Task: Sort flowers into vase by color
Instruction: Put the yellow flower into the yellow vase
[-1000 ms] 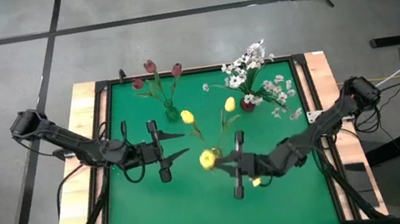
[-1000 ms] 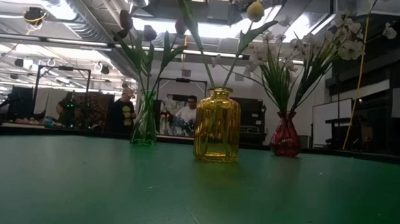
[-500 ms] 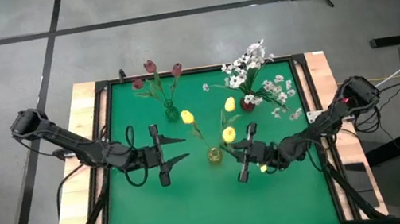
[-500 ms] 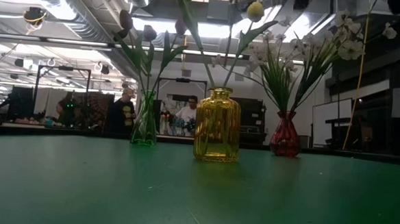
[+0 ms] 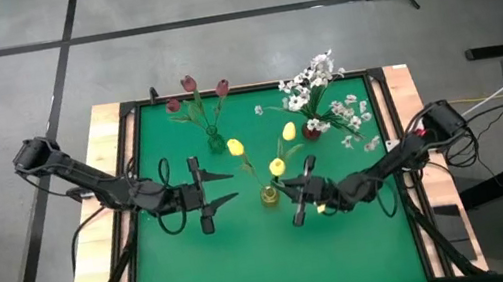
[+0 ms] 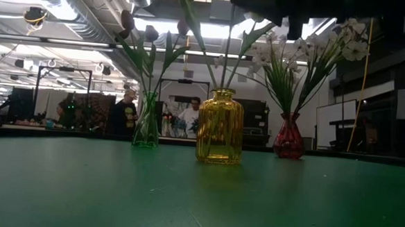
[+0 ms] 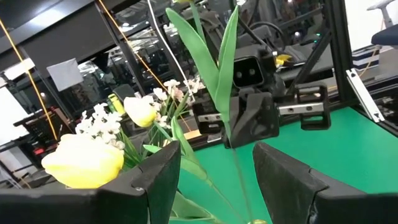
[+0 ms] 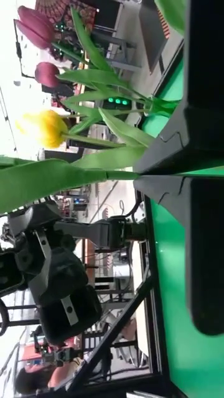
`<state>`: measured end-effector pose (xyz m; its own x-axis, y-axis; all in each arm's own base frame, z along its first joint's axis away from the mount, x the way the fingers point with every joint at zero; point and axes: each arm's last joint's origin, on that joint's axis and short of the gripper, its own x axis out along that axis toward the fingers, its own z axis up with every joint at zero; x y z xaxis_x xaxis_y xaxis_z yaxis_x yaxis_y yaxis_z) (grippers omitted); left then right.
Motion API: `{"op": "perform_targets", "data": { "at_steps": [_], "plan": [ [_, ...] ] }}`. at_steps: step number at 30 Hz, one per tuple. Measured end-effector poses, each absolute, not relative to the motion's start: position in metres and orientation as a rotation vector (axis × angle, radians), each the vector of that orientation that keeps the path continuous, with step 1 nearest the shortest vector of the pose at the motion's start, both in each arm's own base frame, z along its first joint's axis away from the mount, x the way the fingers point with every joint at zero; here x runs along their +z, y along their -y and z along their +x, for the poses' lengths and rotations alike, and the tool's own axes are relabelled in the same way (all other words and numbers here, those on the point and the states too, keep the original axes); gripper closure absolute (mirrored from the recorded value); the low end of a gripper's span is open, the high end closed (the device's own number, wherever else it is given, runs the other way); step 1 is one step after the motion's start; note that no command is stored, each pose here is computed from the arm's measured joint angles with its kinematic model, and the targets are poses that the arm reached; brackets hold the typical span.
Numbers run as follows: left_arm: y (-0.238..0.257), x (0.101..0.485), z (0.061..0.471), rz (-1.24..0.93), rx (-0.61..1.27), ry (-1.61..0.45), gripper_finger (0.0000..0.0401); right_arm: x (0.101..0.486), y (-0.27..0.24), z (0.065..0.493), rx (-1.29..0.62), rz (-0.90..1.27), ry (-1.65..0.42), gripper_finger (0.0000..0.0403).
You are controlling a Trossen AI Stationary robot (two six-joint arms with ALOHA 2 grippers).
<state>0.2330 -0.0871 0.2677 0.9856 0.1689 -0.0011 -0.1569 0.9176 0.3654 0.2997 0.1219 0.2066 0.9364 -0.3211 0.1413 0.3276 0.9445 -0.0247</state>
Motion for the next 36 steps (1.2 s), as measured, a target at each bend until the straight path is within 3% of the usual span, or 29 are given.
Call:
{"op": "perform_targets", "data": {
  "at_steps": [29, 36],
  "plan": [
    [0.087, 0.268, 0.233, 0.376, 0.168, -0.033, 0.0201, 0.179, -0.105, 0.313, -0.338, 0.060, 0.008, 0.0402],
    [0.086, 0.268, 0.233, 0.376, 0.171, -0.034, 0.0201, 0.177, -0.106, 0.312, -0.337, 0.059, -0.008, 0.0355]
  ]
}}
